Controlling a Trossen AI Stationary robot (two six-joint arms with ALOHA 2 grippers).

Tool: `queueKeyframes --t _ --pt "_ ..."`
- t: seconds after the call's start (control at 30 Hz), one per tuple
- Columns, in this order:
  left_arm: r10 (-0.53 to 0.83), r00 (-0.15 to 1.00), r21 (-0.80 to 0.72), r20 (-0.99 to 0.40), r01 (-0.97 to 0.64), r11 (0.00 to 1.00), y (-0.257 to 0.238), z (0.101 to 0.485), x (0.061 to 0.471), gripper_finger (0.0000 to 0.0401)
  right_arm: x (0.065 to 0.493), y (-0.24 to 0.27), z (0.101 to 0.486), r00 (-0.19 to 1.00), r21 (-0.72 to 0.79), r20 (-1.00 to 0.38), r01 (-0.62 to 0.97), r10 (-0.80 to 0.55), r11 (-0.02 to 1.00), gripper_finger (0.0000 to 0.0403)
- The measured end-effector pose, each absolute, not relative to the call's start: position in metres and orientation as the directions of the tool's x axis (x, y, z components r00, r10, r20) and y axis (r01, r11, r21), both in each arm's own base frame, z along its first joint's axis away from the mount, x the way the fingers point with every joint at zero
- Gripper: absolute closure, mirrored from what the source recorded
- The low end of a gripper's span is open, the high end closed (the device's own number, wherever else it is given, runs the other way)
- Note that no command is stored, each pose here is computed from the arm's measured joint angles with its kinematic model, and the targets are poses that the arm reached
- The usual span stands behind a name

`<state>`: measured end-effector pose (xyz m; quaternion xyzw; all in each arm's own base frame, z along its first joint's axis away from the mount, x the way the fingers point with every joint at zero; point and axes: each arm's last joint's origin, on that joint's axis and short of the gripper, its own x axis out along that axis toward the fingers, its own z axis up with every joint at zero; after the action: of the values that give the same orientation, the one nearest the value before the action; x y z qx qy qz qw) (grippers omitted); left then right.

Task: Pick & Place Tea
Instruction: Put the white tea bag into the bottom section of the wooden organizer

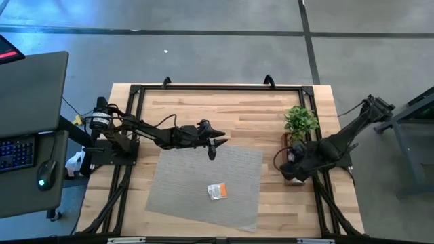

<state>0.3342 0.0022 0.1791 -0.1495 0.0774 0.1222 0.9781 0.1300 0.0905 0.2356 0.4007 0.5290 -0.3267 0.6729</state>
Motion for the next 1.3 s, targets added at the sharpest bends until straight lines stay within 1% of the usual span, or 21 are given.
queueKeyframes --t 0.07,0.13,0.23,0.33,0.43,0.5,0.57,0.7,0.77,0.83,0.9,0.93,1.03,1.1,1.2,1.23,1.3 --pt "0.215 0.958 -0.274 -0.188 -0.262 0.926 0.002 0.179 0.334 0.0248 0.136 0.09 0.239 0.358 0.271 -0.93 0.824 -0.086 0.498 0.0227" --pt "0.2 0.961 -0.282 -0.19 -0.249 0.927 0.002 0.179 0.334 0.0248 0.143 0.09 0.243 0.488 0.328 -0.857 0.766 -0.168 0.553 0.023" --pt "0.14 0.971 -0.331 -0.194 -0.199 0.922 0.0 0.179 0.335 0.0248 0.158 0.095 0.248 0.639 0.351 -0.722 0.669 -0.266 0.655 0.0237" --pt "0.125 0.972 -0.299 -0.198 -0.182 0.937 -0.001 0.178 0.334 0.0248 0.174 0.103 0.25 0.728 0.266 -0.615 0.554 -0.304 0.788 0.0246" --pt "0.199 0.958 -0.233 -0.206 -0.246 0.941 0.002 0.177 0.334 0.0248 0.194 0.111 0.248 0.778 0.193 -0.555 0.464 -0.294 0.864 0.0253" --pt "0.236 0.945 -0.218 -0.226 -0.286 0.933 0.003 0.175 0.333 0.0248 0.211 0.117 0.243 0.803 0.176 -0.546 0.387 -0.237 0.905 0.0254" --pt "0.225 0.946 -0.224 -0.234 -0.278 0.934 0.003 0.175 0.333 0.0249 0.228 0.123 0.235 0.82 0.153 -0.549 0.288 -0.161 0.945 0.0253" --pt "0.09 0.966 -0.264 -0.242 -0.155 0.952 -0.001 0.174 0.334 0.0249 0.264 0.13 0.207 0.828 0.129 -0.56 0.136 -0.041 0.982 0.0256" --pt "-0.017 0.97 -0.289 -0.244 -0.056 0.956 -0.004 0.174 0.334 0.0249 0.282 0.128 0.188 0.825 0.147 -0.565 0.098 0.003 0.984 0.026" --pt "-0.176 0.952 -0.337 -0.248 0.086 0.938 -0.009 0.176 0.332 0.0249 0.297 0.126 0.172 0.826 0.185 -0.561 0.051 0.063 0.981 0.0264" --pt "-0.325 0.916 -0.453 -0.234 0.193 0.871 -0.013 0.181 0.329 0.0249 0.309 0.124 0.159 0.826 0.212 -0.546 -0.026 0.14 0.977 0.0268" --pt "-0.384 0.89 -0.525 -0.246 0.211 0.825 -0.015 0.181 0.328 0.0249 0.314 0.123 0.154 0.832 0.22 -0.53 -0.052 0.164 0.974 0.0271" --pt "-0.552 0.768 -0.726 -0.327 0.17 0.667 -0.026 0.171 0.321 0.0249 0.324 0.12 0.137 0.837 0.203 -0.516 -0.089 0.184 0.975 0.0281" --pt "-0.622 0.681 -0.791 -0.387 0.101 0.603 -0.044 0.164 0.315 0.0249 0.329 0.12 0.125 0.833 0.165 -0.517 -0.129 0.197 0.978 0.0287" --pt "-0.664 0.572 -0.806 -0.482 0.008 0.592 -0.078 0.153 0.302 0.0249 0.331 0.122 0.103 0.809 0.102 -0.55 -0.182 0.208 0.978 0.0295" --pt "-0.656 0.561 -0.8 -0.505 -0.019 0.6 -0.087 0.151 0.299 0.0249 0.33 0.124 0.096 0.802 0.078 -0.562 -0.195 0.205 0.978 0.0299" --pt "-0.6 0.581 -0.774 -0.549 -0.084 0.627 -0.098 0.149 0.296 0.0249 0.332 0.126 0.088 0.801 0.036 -0.568 -0.204 0.188 0.978 0.0306"
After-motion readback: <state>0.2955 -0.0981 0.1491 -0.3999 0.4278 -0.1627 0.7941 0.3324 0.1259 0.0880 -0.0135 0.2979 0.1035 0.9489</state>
